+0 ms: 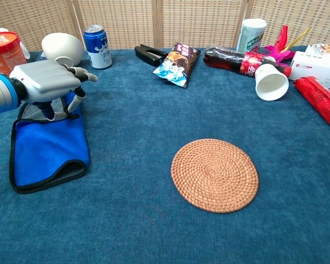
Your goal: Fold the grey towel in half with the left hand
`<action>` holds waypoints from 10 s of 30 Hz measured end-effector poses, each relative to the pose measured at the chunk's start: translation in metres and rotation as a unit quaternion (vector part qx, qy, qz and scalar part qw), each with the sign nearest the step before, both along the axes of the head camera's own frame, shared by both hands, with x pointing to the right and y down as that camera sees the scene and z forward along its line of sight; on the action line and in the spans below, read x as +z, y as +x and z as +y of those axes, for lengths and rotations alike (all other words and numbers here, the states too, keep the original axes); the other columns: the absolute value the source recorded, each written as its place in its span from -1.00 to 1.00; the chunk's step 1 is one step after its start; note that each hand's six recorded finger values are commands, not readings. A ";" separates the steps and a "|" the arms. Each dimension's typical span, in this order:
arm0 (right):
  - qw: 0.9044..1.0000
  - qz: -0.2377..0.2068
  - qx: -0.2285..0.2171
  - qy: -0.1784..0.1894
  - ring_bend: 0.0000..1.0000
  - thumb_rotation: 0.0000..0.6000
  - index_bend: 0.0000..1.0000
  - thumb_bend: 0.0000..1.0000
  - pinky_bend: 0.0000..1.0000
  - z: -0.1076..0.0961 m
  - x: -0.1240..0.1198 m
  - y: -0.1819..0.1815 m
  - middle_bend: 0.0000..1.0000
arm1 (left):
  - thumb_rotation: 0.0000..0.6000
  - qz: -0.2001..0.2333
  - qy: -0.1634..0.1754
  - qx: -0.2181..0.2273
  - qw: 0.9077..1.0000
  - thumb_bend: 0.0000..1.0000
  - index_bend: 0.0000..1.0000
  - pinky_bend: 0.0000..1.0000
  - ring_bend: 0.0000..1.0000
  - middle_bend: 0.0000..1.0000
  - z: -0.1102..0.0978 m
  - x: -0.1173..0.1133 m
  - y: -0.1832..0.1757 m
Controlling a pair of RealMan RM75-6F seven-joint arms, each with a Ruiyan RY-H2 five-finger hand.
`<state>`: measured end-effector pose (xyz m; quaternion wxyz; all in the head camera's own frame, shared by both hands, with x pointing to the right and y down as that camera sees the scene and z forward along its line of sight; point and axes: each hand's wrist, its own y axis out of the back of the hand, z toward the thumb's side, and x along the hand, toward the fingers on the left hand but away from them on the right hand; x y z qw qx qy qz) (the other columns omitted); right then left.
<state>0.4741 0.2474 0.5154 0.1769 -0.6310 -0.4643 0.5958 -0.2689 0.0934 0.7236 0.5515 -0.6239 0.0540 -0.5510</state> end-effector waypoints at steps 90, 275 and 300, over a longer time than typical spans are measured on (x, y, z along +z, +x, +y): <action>1.000 0.001 -0.002 -0.004 -1.00 1.00 -1.00 -1.00 -1.00 0.001 0.002 -0.002 -1.00 | 1.00 -0.034 0.011 0.013 0.999 -0.04 0.19 -0.54 -1.00 -1.00 0.001 0.001 -0.013; 0.980 0.081 -0.034 0.179 -1.00 1.00 -1.00 -1.00 -1.00 -0.014 -0.031 -0.005 -1.00 | 1.00 0.138 0.105 -0.263 0.949 -0.80 -1.00 -0.89 -1.00 -1.00 0.091 -0.148 -0.197; 0.979 0.094 -0.045 0.176 -1.00 1.00 -1.00 -1.00 -1.00 -0.013 -0.030 -0.007 -1.00 | 1.00 0.135 0.126 -0.301 0.936 -0.80 -1.00 -0.92 -1.00 -1.00 0.130 -0.180 -0.211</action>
